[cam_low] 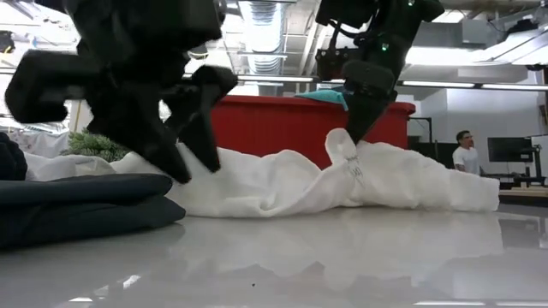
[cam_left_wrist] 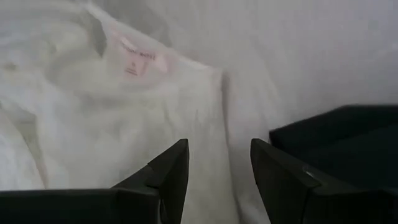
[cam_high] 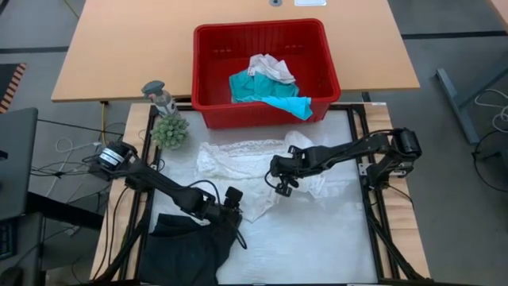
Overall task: Fold Laundry from Bin
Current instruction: Fold the white dress
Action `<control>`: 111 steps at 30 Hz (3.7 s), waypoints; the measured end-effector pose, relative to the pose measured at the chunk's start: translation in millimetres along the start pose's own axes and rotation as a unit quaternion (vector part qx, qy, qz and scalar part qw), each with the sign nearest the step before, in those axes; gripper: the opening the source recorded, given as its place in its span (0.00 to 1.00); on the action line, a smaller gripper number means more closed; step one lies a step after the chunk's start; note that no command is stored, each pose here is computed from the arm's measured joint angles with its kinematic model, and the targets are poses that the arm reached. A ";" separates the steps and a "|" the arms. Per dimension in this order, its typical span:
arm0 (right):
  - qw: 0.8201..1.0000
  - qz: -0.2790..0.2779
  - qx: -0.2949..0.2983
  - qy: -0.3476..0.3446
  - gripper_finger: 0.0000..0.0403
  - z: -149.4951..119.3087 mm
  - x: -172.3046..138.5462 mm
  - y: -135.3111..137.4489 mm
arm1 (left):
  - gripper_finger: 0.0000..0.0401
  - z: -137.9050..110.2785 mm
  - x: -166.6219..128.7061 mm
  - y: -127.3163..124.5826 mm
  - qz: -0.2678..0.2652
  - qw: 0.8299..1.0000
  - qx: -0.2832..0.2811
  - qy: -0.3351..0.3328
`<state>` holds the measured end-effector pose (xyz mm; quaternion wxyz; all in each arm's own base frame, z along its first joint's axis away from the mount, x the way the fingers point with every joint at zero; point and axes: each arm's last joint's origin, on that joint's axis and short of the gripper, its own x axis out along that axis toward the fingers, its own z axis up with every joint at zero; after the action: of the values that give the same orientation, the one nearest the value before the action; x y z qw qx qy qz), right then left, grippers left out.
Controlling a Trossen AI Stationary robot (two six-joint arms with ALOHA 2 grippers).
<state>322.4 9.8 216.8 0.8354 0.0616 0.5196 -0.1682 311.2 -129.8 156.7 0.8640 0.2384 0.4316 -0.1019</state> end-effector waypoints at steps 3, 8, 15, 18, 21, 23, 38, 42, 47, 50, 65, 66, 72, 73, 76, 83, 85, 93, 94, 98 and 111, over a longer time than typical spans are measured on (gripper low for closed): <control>1.000 0.002 0.000 -0.002 0.05 0.4 0.0 0.1 | 0.40 -2.7 8.8 -2.8 0.014 1.000 0.005 0.021; 1.000 0.005 -0.001 -0.002 0.05 0.4 0.0 0.6 | 0.40 -4.2 18.3 -3.0 0.018 0.999 0.006 0.035; 1.000 0.012 -0.004 -0.006 0.05 -0.1 -1.1 5.3 | 0.40 -9.0 25.4 6.7 -0.009 0.998 -0.034 0.045; 1.000 0.014 -0.003 -0.006 0.05 -0.6 -1.4 6.6 | 0.36 -13.0 27.2 14.0 -0.015 0.997 -0.051 0.058; 1.000 0.017 0.005 -0.005 0.05 -1.3 -2.0 8.6 | 0.25 -17.9 29.1 21.3 -0.039 0.994 -0.076 0.071; 1.000 0.020 0.007 -0.006 0.05 -2.0 -3.2 10.6 | 0.15 -19.9 30.3 25.4 -0.038 0.993 -0.082 0.076; 0.998 -0.030 -0.019 0.048 0.05 2.5 -41.9 18.6 | 0.00 11.5 -16.2 55.5 -0.004 0.976 -0.117 0.185; 0.996 -0.060 -0.030 0.052 0.05 11.9 -69.8 17.7 | 0.00 31.2 -54.6 69.4 0.002 0.972 -0.130 0.196; 0.996 -0.076 -0.043 0.022 0.05 22.3 -121.3 16.7 | 0.00 52.3 -120.6 92.1 0.047 0.973 -0.155 0.164; 0.996 -0.079 -0.022 -0.027 0.05 26.1 -160.8 13.6 | 0.00 59.2 -158.4 104.4 0.091 0.972 -0.162 0.141; 0.949 -0.081 0.088 -0.291 0.05 15.8 -312.0 -23.9 | 0.00 64.3 -308.5 162.2 0.319 0.936 -0.136 0.068; 0.946 -0.084 0.092 -0.298 0.05 15.1 -315.2 -25.8 | 0.00 63.9 -315.1 165.4 0.333 0.931 -0.135 0.063; 0.938 -0.073 0.090 -0.326 0.05 15.2 -325.5 -21.7 | 0.00 61.3 -344.1 183.7 0.404 0.906 -0.112 0.055; 0.937 -0.066 0.083 -0.334 0.05 15.8 -327.2 -18.4 | 0.00 62.4 -347.3 186.3 0.415 0.902 -0.108 0.052; 0.927 -0.032 0.063 -0.368 0.05 17.1 -336.7 -6.2 | 0.00 67.4 -357.6 191.4 0.437 0.894 -0.092 0.033; 0.890 0.055 -0.004 -0.453 0.05 6.2 -370.5 28.1 | 0.00 82.6 -365.0 192.1 0.419 0.908 0.007 -0.014; 0.881 0.076 -0.010 -0.468 0.05 0.5 -378.6 35.3 | 0.00 85.9 -366.2 190.8 0.403 0.914 0.042 -0.030; 0.847 0.096 -0.069 -0.518 0.05 -18.7 -402.8 66.6 | 0.00 107.6 -378.9 190.7 0.414 0.882 0.195 -0.111; 0.845 0.083 -0.067 -0.524 0.05 -20.1 -405.5 69.2 | 0.00 110.5 -382.2 192.3 0.428 0.872 0.207 -0.121; 0.852 -0.030 -0.015 -0.522 0.05 -31.0 -412.2 72.0 | 0.00 113.4 -390.9 210.9 0.452 0.839 0.237 -0.188; 0.849 -0.097 0.086 -0.513 0.05 -33.4 -401.1 75.3 | 0.00 73.1 -314.1 336.2 0.354 0.885 0.169 -0.252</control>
<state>158.2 176.6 552.8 0.9537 -0.0132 0.0040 -0.3003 300.0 115.3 552.8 0.8688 0.4842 0.0629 0.0822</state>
